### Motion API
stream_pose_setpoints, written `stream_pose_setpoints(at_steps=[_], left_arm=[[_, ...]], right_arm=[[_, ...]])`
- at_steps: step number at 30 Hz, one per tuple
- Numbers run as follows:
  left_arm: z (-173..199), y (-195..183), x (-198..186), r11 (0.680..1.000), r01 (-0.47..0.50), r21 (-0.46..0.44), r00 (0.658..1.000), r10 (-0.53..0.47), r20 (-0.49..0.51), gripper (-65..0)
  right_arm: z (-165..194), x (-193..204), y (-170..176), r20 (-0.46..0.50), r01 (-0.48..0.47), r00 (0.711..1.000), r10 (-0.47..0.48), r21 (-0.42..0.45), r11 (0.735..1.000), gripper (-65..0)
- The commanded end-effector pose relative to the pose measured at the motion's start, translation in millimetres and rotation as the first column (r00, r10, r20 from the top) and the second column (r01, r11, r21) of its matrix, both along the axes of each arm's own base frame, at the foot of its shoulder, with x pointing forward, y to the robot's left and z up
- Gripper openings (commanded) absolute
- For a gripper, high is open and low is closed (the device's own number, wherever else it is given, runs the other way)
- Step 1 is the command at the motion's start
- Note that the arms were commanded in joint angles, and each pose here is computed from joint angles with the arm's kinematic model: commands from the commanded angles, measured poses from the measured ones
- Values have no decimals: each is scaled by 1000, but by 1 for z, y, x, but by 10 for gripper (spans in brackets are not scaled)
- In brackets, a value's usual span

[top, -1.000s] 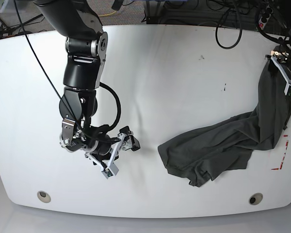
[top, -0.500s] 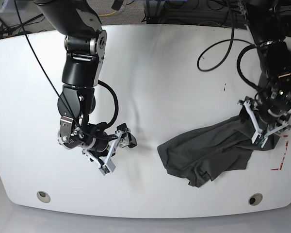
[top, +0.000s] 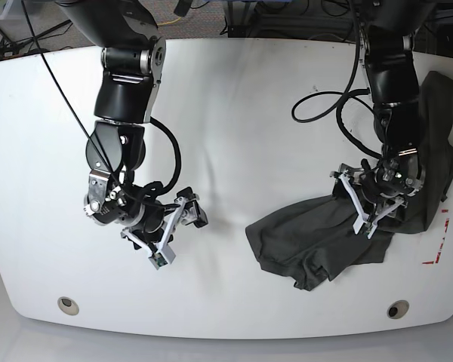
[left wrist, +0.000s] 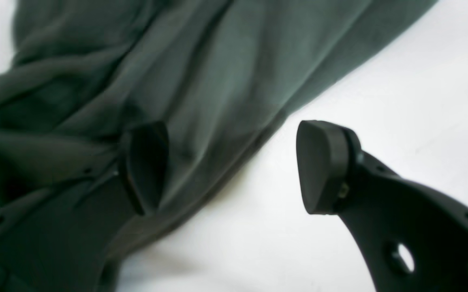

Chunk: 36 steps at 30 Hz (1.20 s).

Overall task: Fold the T-shirt properly
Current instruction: 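Grasp the bunched shirt with both grippers and pull it apart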

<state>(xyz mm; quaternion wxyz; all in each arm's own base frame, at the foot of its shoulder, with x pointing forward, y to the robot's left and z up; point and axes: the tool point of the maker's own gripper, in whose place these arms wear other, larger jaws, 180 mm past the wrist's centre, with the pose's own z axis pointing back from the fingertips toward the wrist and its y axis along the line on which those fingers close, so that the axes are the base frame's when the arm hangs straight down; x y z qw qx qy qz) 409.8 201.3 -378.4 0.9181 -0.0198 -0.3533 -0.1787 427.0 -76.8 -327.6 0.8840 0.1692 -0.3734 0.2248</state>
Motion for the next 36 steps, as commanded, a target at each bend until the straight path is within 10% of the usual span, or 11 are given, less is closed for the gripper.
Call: stream_pose_setpoints(at_steps=[1, 10, 20, 36], left_arm=[[8, -5, 15, 999, -14, -47, 998, 16, 55, -197], [-28, -24, 18, 997, 19, -76, 998, -23, -50, -221], [-31, -69, -2, 980, 200, -7, 979, -200, -38, -564], [-15, -171, -108, 860, 509, 31, 860, -510, 4, -562]], right_arm=[[22, 12, 3, 70, -5, 998, 3, 28, 1000, -140], [22, 13, -16, 66, 59, 996, -62, 60, 996, -140], [13, 4, -60, 28, 192, 980, -195, 90, 977, -140], [-19, -47, -74, -85, 200, 977, -197, 28, 979, -140]])
